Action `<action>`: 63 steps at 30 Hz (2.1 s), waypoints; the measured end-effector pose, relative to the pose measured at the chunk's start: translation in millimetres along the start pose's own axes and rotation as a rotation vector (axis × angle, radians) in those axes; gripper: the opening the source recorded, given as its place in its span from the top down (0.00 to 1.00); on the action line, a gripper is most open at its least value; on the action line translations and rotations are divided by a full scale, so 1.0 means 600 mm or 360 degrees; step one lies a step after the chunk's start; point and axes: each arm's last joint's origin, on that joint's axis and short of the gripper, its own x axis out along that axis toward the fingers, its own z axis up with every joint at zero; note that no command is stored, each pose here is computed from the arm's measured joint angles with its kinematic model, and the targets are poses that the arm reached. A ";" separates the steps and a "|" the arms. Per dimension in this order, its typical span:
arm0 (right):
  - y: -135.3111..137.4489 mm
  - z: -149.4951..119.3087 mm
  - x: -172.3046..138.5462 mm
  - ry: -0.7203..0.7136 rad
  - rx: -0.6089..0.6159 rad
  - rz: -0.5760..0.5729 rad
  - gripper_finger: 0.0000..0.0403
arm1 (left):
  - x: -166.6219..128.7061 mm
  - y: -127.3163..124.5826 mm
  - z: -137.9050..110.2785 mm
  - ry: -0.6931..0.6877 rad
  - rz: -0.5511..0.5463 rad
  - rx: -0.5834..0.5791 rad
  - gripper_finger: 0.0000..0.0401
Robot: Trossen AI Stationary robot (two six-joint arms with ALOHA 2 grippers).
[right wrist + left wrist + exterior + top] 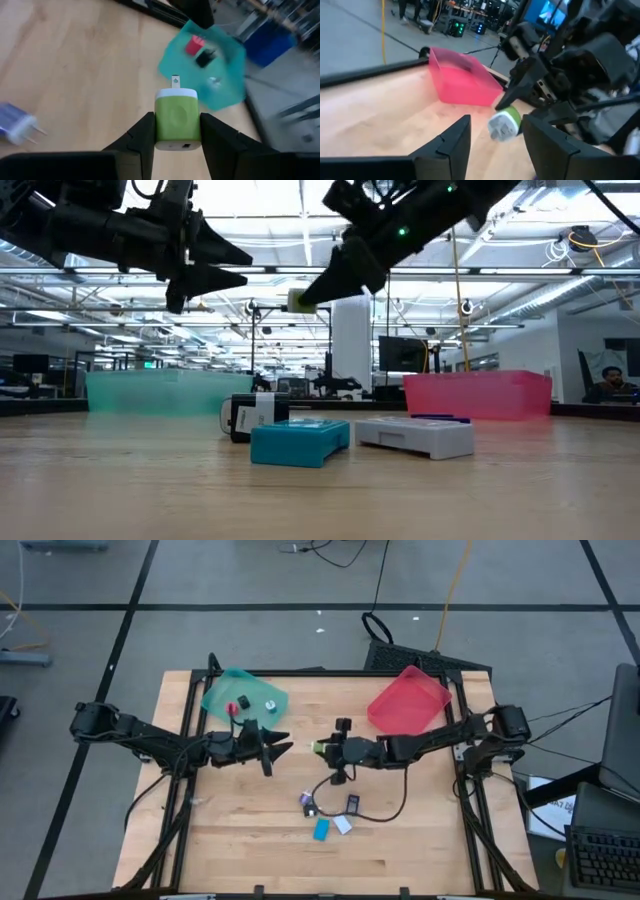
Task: Pick & Place Office items
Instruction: Put the green charger adapter into the blue bin
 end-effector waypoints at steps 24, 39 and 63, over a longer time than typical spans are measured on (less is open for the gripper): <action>0.021 0.031 -0.012 -0.0213 -0.0355 -0.0138 0.71 | 0.091 -0.042 -0.011 0.0103 -0.0212 -0.0333 0.22; 0.022 0.026 -0.012 -0.0148 -0.0366 -0.0161 0.71 | 0.124 -0.042 -0.006 0.0181 -0.0188 -0.0383 0.49; -0.021 -0.026 -0.119 -0.0108 0.0291 -0.0146 0.48 | 0.008 0.054 0.077 0.0567 0.0627 -0.0012 0.67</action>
